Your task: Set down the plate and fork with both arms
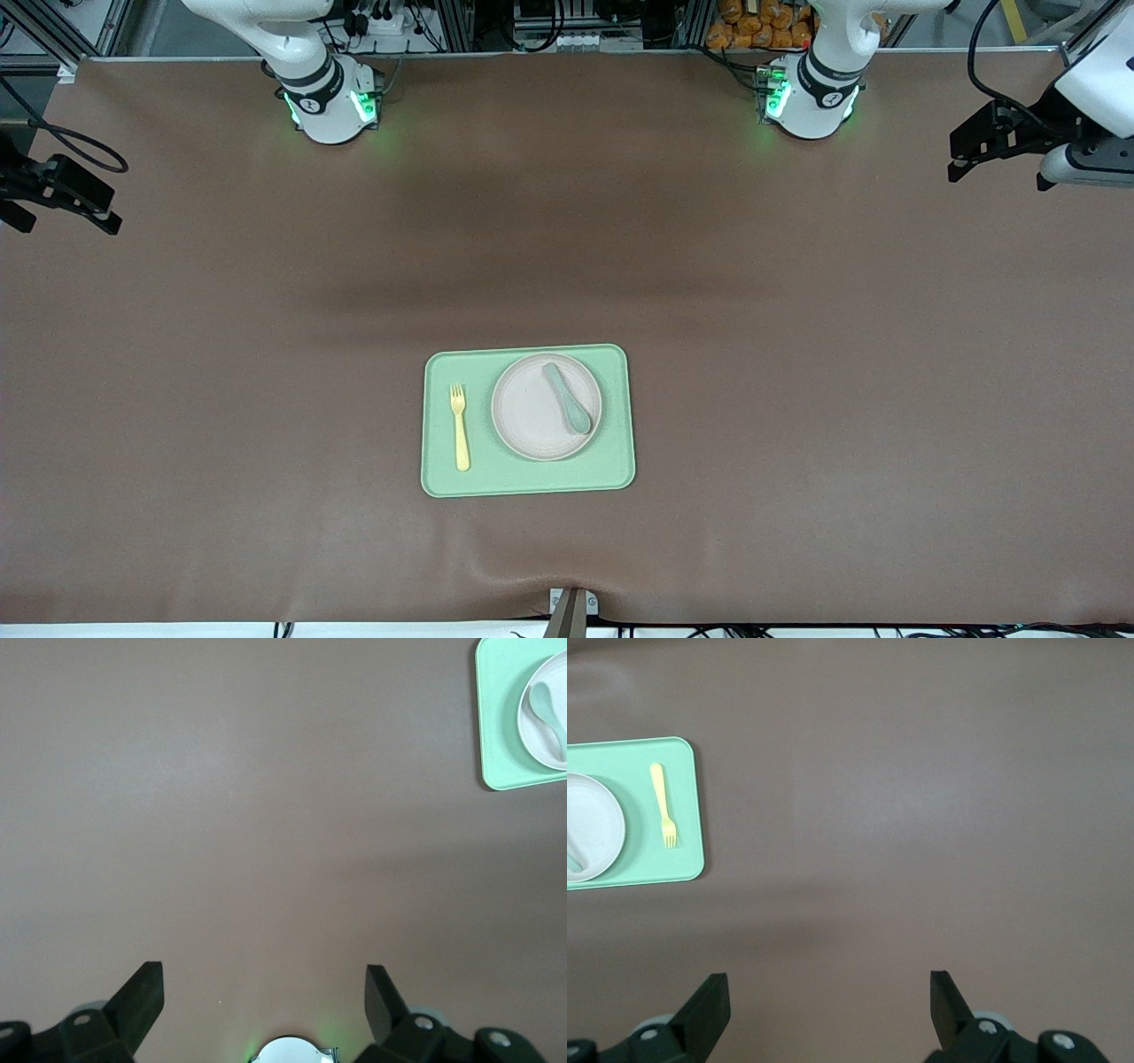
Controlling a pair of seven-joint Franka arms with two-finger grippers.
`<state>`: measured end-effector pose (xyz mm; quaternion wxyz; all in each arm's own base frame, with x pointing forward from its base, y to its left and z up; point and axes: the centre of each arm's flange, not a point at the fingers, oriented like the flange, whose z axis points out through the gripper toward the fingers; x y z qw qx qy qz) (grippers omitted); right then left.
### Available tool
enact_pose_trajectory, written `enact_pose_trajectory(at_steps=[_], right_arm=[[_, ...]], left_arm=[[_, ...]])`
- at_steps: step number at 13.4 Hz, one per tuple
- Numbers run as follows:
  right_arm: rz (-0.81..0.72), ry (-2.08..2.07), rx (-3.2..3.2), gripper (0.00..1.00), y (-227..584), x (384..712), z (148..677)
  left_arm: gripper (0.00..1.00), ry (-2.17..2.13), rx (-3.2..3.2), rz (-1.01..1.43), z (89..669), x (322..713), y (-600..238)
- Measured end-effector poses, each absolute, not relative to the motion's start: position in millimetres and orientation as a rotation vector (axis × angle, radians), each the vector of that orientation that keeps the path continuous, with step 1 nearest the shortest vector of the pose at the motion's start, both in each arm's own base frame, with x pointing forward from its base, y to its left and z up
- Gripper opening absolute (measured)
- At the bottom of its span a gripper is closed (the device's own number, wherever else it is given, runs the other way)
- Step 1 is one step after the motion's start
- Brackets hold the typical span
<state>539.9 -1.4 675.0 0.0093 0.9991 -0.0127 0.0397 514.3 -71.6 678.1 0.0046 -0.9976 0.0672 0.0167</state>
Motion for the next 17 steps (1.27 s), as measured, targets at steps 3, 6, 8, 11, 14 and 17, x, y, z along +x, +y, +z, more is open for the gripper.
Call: enact_pose_trajectory(at_steps=[3,6,8,11,14,17], right_arm=[[0.118,-0.037,3.121,1.0,-0.4,539.0,676.3],[0.116,-0.036,3.121,1.0,-0.2,538.9,676.1],[0.116,-0.033,3.122,1.0,1.1,538.9,676.1],[0.115,-0.031,3.122,1.0,1.8,538.9,676.0],[0.114,-0.031,3.122,1.0,1.8,538.9,675.9],[0.113,-0.031,3.122,1.0,1.9,539.1,675.6]], left_arm=[[1.0,0.201,-3.126,0.052,678.1,514.6,-69.2],[1.0,0.179,-3.128,0.053,678.0,515.6,-62.0],[1.0,0.176,-3.128,0.053,678.0,515.7,-60.9],[1.0,0.174,-3.128,0.055,677.3,515.9,-60.4],[1.0,0.168,-3.128,0.057,676.7,516.5,-58.3],[1.0,0.167,-3.128,0.058,676.6,516.6,-57.9]])
